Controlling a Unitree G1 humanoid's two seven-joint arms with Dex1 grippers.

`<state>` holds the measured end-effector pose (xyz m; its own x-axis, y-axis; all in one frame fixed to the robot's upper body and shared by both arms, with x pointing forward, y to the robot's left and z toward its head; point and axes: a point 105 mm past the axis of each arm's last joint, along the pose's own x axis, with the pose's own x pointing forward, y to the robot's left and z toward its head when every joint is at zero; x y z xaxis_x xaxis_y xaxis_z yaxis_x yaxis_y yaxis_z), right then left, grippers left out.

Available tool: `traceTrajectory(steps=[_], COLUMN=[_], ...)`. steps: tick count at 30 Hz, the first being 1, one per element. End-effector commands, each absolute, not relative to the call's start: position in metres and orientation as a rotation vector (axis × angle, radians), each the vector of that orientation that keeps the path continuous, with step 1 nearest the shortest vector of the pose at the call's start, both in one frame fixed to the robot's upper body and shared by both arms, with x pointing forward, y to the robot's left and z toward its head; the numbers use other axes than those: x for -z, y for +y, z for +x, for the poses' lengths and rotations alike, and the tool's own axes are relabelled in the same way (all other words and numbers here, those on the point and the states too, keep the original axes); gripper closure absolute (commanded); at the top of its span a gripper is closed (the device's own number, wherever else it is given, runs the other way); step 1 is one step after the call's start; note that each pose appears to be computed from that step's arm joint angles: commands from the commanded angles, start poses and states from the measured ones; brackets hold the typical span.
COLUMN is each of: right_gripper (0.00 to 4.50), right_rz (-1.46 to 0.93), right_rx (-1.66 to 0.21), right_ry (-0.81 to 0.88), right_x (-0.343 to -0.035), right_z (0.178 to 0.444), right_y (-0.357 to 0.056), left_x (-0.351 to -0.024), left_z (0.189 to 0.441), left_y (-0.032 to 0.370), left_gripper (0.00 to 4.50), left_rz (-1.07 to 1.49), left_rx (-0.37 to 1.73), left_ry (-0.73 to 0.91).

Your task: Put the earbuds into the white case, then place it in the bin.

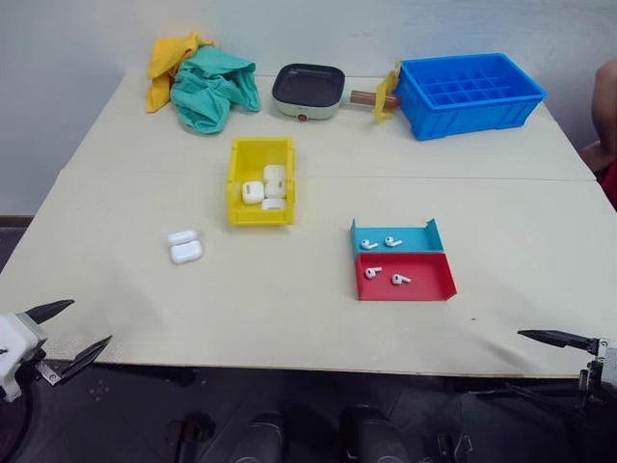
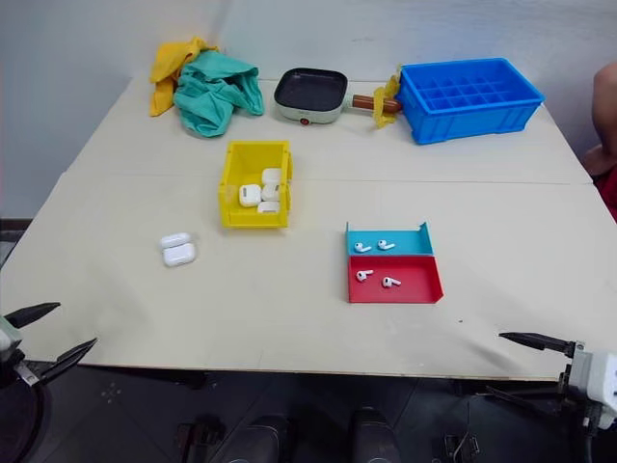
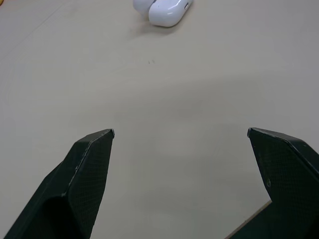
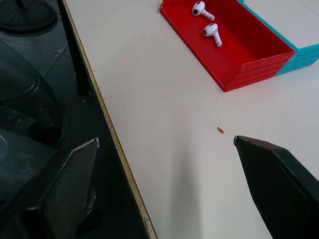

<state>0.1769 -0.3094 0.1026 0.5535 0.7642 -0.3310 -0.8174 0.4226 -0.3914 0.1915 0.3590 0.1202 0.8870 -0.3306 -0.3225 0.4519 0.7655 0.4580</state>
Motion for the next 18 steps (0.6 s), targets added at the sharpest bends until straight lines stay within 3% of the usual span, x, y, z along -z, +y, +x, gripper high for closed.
traceTrajectory(steps=[1,5,9,13,18], right_gripper=[0.03,0.03,0.03,0.03,0.03], right_rz=[-0.558,-0.536,-0.429,-0.299,-0.367], right_rx=[-0.971,-0.92,-0.976,-1.071,-1.208], right_ry=[0.027,-0.176,-0.382,-0.499,-0.57], right_x=[-0.111,-0.134,-0.159,-0.176,-0.174], right_z=[0.184,0.207,0.213,0.213,0.212], right_y=[-0.304,-0.282,-0.243,-0.213,-0.199], left_x=[-0.13,-0.142,-0.163,-0.139,-0.125], left_z=[0.191,0.186,0.181,0.155,0.141], left_y=[0.356,0.365,0.393,0.401,0.381], left_gripper=[0.0,0.0,0.0,0.0,0.0], left_rz=[0.53,0.411,0.27,0.03,-0.13], left_rx=[0.409,0.329,0.013,-0.219,-0.272], left_ry=[0.179,0.152,0.055,0.144,0.245])
